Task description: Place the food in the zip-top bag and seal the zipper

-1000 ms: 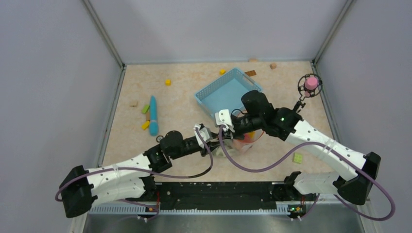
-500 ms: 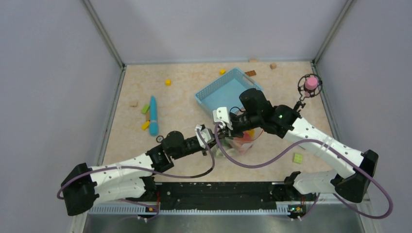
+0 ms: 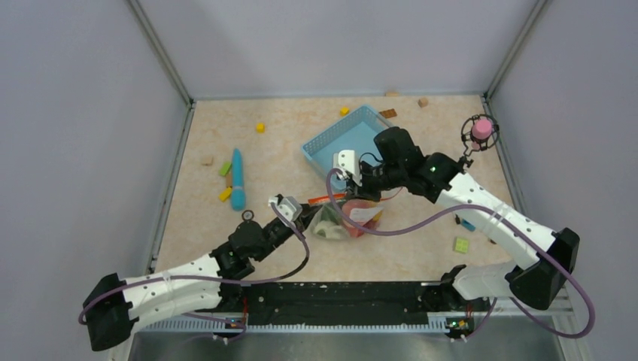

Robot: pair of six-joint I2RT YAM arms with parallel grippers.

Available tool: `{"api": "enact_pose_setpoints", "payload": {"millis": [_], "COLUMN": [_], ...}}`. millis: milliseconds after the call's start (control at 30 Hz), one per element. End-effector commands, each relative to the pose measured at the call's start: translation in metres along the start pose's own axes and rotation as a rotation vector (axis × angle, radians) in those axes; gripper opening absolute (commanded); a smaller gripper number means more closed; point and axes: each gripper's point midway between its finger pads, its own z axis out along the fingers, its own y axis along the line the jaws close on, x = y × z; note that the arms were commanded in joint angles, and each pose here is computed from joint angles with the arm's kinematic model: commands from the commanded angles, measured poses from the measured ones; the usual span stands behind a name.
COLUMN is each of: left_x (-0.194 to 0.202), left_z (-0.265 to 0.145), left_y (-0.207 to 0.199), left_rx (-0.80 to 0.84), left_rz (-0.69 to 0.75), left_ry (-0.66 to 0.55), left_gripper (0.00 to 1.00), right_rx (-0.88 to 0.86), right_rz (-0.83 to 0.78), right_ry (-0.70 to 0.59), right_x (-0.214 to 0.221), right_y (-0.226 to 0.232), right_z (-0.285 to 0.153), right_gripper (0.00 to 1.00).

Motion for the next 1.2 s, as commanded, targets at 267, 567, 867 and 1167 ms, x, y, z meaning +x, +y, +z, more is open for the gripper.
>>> {"api": "enact_pose_setpoints", "payload": {"millis": [267, 567, 867, 1167], "left_x": [-0.033, -0.028, -0.039, -0.048], "left_z": [-0.07, -0.115, -0.093, -0.082], "left_y": [0.111, 0.149, 0.126, 0.098], "left_rx": [-0.695, -1.036, -0.848, -0.668], "left_rz": [-0.305, -0.418, -0.446, -0.478], "left_ry": [-0.196, -0.219, -0.159, -0.043], "left_gripper": [0.0, 0.0, 0.0, 0.0], "right_rx": [0.366, 0.506, 0.519, 0.415], "right_rz": [0.168, 0.232, 0.359, 0.746], "right_ry": [0.168, 0.116, -0.078, -0.45], "right_x": [0.043, 0.041, 0.007, -0.03], "right_y": [-0.062, -0.069, -0.071, -0.016], "right_z": [-0.049, -0.072, -0.071, -0.091], "right_gripper": [0.0, 0.0, 0.0, 0.0]}}
